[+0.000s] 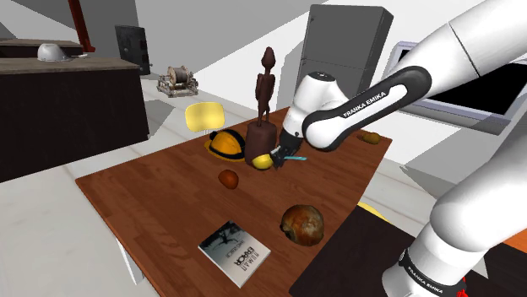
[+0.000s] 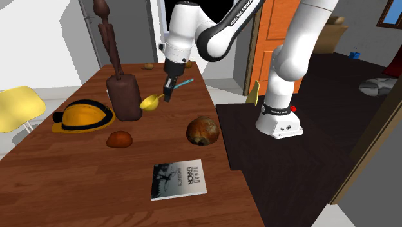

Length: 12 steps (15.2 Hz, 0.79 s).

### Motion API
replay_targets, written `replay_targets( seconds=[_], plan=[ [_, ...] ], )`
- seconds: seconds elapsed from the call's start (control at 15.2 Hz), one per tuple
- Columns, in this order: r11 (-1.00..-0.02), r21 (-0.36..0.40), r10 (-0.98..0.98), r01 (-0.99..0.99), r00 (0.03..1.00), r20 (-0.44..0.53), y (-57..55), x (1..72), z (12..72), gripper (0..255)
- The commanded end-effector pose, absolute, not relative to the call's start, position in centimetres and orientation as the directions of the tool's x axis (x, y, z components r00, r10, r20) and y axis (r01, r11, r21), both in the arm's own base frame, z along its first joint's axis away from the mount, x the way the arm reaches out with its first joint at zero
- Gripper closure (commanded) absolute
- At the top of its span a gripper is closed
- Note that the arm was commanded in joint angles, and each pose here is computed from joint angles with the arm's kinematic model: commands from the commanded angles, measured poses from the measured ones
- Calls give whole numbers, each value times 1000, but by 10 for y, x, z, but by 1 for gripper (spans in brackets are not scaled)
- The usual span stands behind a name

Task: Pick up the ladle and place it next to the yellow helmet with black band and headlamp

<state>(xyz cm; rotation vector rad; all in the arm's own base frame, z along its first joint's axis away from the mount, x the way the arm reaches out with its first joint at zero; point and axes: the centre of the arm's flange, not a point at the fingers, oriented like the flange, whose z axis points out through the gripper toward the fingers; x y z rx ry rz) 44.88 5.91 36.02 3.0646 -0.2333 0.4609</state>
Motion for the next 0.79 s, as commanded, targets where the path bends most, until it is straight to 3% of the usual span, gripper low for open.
replay_targets(
  seconds=[0.0,0.73],
  plan=[
    [-988,12,-142,-152,945,295,33,462,360,255],
    [-988,12,-142,-152,945,295,-92,536,361,255]
  ],
)
